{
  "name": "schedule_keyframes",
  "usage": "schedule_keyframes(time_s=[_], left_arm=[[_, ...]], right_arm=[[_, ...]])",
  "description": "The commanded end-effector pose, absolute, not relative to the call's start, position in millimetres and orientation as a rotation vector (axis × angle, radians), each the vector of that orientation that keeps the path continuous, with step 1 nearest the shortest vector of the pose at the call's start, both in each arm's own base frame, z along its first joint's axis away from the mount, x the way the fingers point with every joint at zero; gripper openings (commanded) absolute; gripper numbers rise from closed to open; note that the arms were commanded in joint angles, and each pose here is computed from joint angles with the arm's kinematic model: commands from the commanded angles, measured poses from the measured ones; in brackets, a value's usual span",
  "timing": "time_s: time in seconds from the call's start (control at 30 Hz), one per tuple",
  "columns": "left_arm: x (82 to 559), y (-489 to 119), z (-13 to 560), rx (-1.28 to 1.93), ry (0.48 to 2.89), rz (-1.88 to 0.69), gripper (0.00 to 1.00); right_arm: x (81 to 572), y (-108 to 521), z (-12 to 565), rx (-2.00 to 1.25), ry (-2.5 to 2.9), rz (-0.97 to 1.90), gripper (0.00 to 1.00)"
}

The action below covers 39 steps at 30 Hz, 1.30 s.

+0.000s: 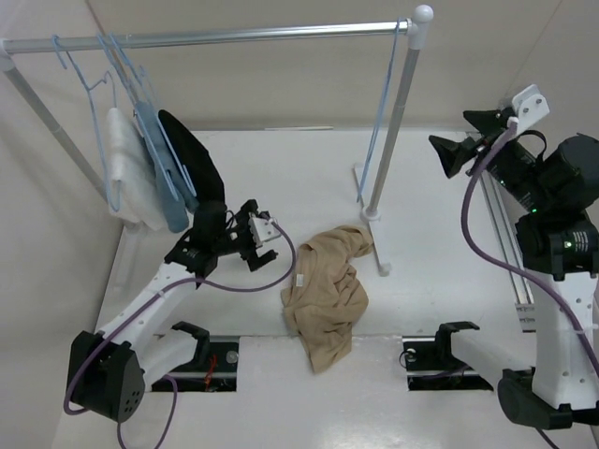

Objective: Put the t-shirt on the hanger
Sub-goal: Grab a hanger with the right arm

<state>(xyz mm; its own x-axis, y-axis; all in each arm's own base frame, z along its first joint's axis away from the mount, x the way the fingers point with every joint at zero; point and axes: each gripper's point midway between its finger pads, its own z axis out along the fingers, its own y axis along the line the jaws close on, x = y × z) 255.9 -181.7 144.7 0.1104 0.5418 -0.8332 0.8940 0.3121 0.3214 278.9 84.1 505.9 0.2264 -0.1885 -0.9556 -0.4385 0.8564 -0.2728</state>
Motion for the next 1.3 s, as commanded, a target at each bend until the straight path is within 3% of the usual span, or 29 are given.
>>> schedule_keyframes(time_s=[0.0,0.17,0.3,0.6,0.93,1.03,1.07,1.2,1.27], left_arm=[[272,-193,183,1.177,1.562,-0.488,1.0],[263,-201,184,1.148,1.569,-0.584,1.0],[259,-198,172,1.148,1.59,-0.585,1.0],[259,-188,169,1.097,1.606,-0.524,1.0],[258,-191,174,1.084,1.582,-0.547,1.0],[258,-191,174,1.084,1.582,-0.547,1.0],[258,-190,169,1.081,1.595,-0.541,1.0],[256,-189,165,1.082,1.604,-0.544,1.0],[256,-189,165,1.082,1.604,-0.544,1.0]], right_arm=[[243,129,538,-0.714,1.205,0.429,0.76],[228,162,572,-0.713,1.087,0.609,0.75],[248,197,581,-0.702,1.102,0.705,0.74],[300,176,572,-0.449,1.271,0.563,0.73],[354,201,533,-0.431,1.389,0.67,0.68],[358,201,531,-0.44,1.366,0.699,0.57],[355,203,534,-0.456,1.35,0.71,0.45],[352,211,535,-0.504,1.33,0.745,0.16],[347,216,540,-0.53,1.3,0.764,0.07]])
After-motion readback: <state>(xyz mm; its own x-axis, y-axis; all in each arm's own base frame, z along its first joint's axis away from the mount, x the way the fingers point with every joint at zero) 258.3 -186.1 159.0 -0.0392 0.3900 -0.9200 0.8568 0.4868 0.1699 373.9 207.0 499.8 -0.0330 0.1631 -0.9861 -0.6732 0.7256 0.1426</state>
